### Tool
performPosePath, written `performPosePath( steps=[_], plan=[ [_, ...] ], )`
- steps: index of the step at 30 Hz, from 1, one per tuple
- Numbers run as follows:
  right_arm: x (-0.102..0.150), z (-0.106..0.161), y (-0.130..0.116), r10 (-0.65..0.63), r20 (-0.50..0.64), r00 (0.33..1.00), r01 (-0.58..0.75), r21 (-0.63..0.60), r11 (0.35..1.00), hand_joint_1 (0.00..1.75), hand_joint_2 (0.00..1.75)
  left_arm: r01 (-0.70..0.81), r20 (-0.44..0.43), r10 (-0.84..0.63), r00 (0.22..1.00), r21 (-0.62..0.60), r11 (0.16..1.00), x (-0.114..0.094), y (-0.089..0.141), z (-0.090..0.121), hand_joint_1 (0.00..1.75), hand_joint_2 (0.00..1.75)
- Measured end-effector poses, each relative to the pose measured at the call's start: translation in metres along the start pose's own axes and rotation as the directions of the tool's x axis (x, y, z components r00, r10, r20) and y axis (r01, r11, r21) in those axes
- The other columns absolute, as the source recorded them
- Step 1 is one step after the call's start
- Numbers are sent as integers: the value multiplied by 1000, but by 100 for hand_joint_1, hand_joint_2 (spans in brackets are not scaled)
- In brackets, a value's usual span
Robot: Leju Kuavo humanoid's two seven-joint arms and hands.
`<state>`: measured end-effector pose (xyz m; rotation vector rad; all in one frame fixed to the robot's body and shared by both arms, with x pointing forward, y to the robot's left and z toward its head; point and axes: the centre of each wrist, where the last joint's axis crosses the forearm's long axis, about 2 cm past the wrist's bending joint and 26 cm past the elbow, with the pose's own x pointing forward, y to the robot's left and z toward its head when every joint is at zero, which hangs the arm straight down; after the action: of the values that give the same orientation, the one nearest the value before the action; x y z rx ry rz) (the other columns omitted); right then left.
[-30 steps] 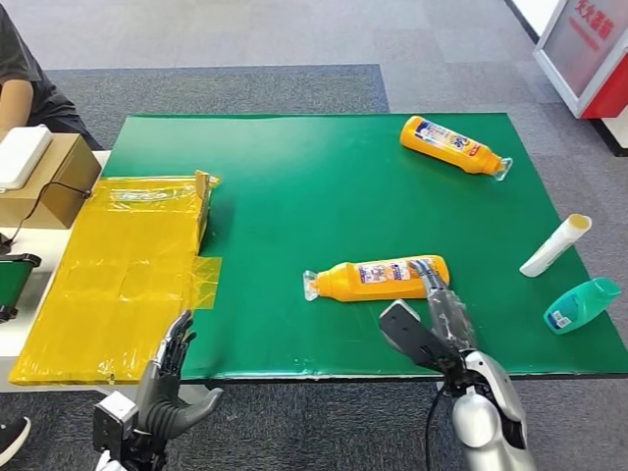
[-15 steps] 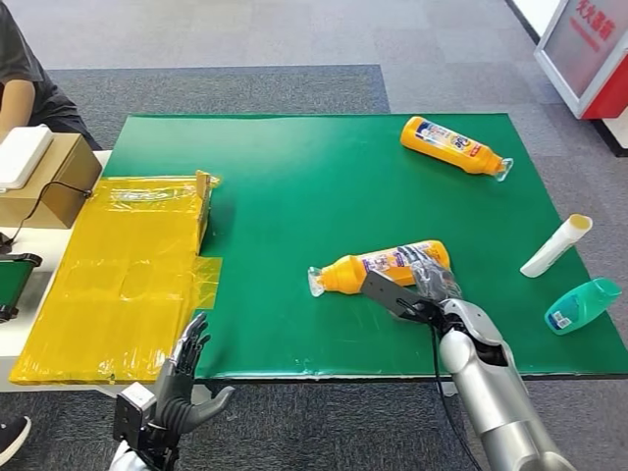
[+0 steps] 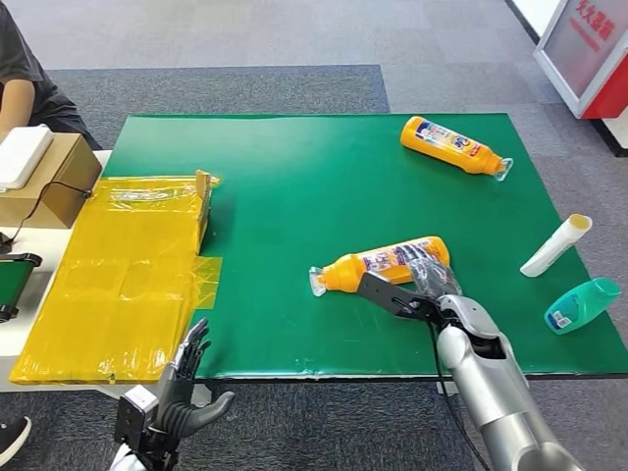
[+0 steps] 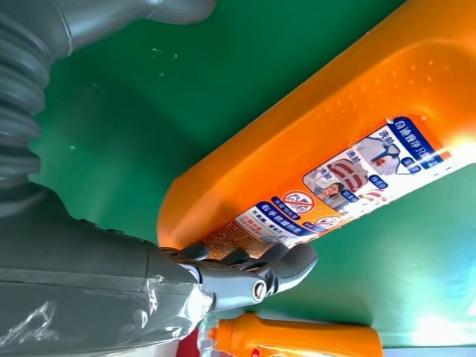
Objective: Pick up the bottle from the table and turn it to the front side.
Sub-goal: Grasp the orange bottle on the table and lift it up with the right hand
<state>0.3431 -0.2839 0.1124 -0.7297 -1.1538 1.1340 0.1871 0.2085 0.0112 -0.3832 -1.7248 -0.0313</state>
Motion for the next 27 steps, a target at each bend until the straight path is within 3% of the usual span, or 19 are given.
performPosePath(
  steps=[27],
  plan=[
    [15,1,-21,32,50,998,-29,-63,998,0,175,12,-11,-12,1000,-13,1000,-1,1,1,0,175]
  ],
)
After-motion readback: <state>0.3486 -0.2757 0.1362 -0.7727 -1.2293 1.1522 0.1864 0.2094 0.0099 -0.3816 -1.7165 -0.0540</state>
